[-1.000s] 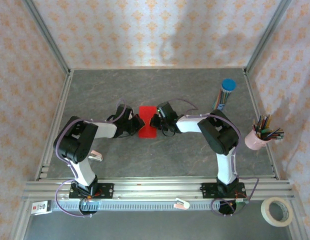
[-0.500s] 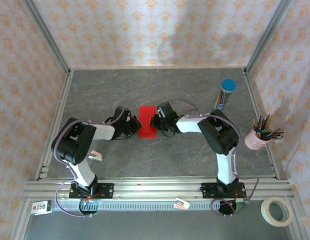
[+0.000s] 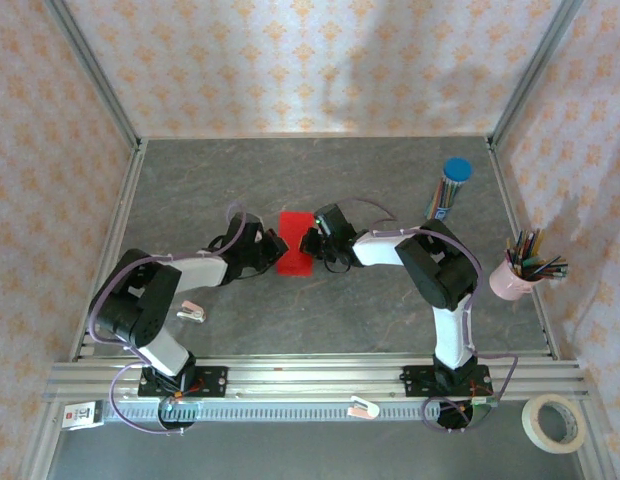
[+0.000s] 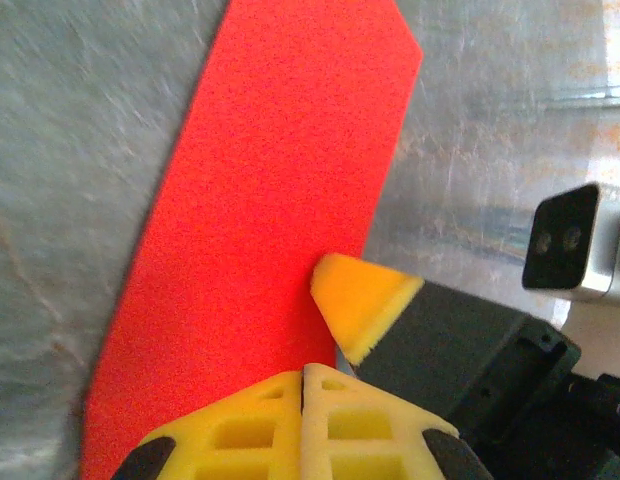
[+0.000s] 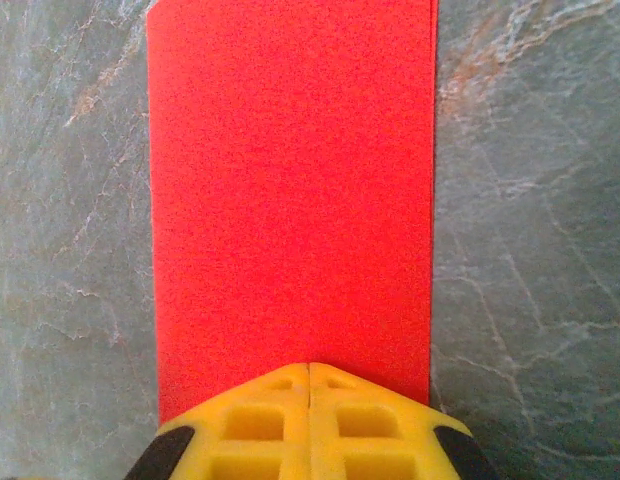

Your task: Fold a paper plane with a square sheet of paper (pick it up from the middle)

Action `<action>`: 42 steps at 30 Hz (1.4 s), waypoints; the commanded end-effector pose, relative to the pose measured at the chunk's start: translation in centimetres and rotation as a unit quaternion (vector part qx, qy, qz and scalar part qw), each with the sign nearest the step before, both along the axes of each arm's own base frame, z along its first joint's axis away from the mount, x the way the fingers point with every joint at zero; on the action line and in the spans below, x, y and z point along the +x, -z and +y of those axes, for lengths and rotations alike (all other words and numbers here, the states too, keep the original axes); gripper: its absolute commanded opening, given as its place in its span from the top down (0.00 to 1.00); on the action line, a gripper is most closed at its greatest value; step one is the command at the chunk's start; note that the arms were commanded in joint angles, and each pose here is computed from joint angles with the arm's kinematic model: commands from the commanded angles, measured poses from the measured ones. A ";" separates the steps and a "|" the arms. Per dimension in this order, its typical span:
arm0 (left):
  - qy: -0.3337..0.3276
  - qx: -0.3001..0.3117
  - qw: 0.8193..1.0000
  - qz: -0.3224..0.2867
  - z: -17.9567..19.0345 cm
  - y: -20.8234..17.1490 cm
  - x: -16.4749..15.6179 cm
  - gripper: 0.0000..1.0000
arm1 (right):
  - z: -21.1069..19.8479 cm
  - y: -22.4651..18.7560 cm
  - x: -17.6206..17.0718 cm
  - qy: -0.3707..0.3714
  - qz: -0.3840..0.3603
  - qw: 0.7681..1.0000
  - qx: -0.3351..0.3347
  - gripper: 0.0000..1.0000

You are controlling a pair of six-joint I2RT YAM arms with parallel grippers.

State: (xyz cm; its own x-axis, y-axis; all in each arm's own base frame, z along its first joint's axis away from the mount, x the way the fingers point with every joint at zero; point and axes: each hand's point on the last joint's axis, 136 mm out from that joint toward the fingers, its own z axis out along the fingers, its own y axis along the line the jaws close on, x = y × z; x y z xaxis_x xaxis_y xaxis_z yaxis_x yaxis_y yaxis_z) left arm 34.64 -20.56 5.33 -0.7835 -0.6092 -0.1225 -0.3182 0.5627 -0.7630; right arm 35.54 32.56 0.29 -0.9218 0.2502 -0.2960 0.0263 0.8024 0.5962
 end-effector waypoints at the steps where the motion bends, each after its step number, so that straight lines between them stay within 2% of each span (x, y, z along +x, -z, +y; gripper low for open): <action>1: -0.016 -0.015 1.000 0.020 -0.5 1.0 -0.5 1.00 | -13.5 12.4 -10.0 0.048 0.203 0.943 -0.260 0.99; 14: -0.038 0.039 0.997 0.056 1.4 4.1 -2.0 1.00 | -13.5 12.5 -10.0 0.048 0.203 0.943 -0.258 0.99; 33: -0.038 0.112 0.991 0.066 3.5 5.7 -3.1 1.00 | -12.9 12.3 -9.8 0.041 0.200 0.947 -0.248 0.98; 37: -0.035 0.110 0.991 0.066 3.4 5.8 -3.1 1.00 | -10.7 10.1 -7.6 0.022 0.168 0.962 -0.215 0.94; 42: -0.031 0.106 0.992 0.067 3.2 5.9 -3.1 1.00 | -5.7 3.1 -2.8 -0.009 0.083 0.988 -0.129 0.89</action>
